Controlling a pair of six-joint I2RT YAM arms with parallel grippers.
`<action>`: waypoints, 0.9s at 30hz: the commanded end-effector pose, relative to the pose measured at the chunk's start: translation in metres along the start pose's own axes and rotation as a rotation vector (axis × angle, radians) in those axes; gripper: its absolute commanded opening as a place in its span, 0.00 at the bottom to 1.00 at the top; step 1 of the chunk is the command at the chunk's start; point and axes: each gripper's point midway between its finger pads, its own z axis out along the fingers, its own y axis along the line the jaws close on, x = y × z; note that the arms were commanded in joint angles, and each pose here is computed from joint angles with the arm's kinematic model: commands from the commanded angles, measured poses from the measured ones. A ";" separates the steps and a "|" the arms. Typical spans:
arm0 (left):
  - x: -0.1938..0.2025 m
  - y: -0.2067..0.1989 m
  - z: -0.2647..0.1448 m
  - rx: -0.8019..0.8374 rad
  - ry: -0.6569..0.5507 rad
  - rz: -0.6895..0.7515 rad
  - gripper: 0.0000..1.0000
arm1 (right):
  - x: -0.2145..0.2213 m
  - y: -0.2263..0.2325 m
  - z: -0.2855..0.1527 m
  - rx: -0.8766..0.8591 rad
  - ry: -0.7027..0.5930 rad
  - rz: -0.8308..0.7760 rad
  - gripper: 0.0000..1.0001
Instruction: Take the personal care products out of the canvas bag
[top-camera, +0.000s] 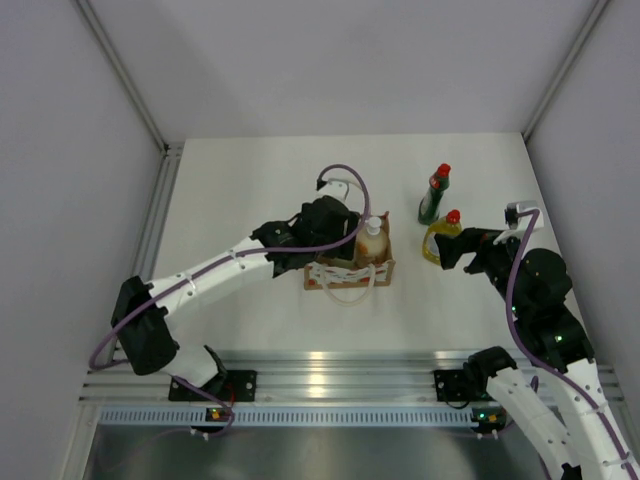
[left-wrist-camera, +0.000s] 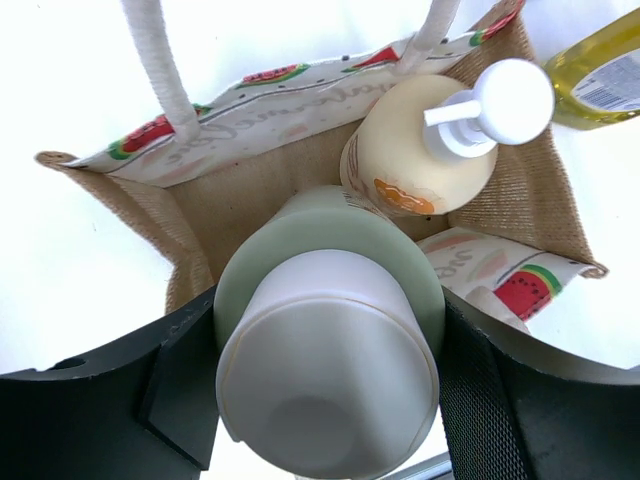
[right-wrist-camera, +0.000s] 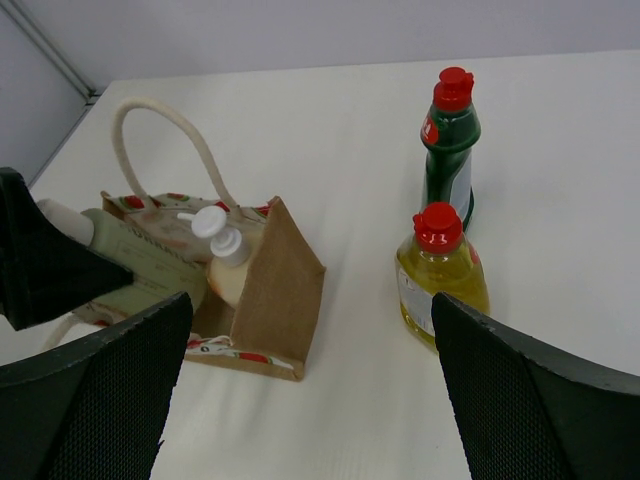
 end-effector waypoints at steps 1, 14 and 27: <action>-0.065 -0.009 -0.043 0.071 -0.217 -0.069 0.00 | -0.017 0.002 -0.001 -0.009 -0.063 0.004 0.99; -0.137 0.032 -0.131 -0.017 -0.502 -0.182 0.00 | -0.018 0.002 0.000 -0.007 -0.061 0.008 0.99; -0.154 0.154 -0.135 -0.383 -0.582 -0.394 0.00 | -0.021 0.016 -0.001 -0.078 -0.062 0.026 0.99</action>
